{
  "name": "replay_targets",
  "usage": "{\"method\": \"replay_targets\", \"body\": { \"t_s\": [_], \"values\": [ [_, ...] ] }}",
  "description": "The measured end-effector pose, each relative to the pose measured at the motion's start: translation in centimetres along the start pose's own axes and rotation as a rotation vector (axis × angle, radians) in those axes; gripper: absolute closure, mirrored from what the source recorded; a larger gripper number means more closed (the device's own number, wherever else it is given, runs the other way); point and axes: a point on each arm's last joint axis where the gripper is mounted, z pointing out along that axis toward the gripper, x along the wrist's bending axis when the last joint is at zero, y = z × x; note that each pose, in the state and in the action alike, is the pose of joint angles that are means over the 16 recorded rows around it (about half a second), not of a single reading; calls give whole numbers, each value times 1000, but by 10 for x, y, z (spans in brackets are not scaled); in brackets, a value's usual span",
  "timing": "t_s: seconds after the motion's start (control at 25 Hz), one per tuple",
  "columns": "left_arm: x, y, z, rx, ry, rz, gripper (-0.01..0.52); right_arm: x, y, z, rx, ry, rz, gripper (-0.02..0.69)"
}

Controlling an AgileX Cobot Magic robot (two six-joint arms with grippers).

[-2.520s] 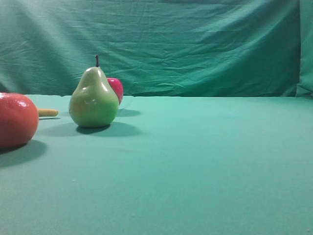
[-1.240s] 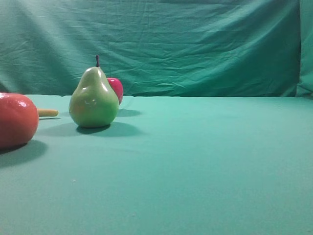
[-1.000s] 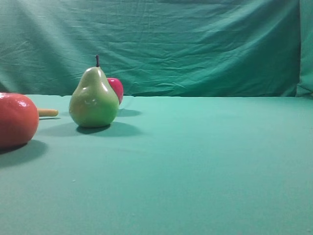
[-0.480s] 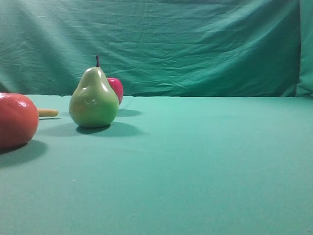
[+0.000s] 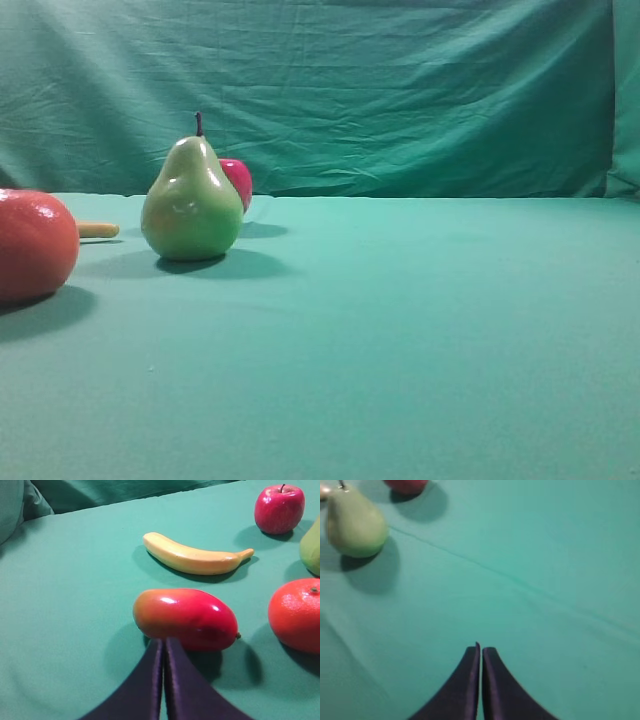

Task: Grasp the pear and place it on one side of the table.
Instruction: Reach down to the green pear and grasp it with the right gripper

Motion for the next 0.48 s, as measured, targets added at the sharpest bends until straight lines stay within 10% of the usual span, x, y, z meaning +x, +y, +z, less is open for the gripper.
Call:
{"method": "replay_targets", "body": {
  "t_s": [0.48],
  "values": [
    [0,0,0,0,0,0,514,64,58,80,64,133,-199,250]
  ]
}}
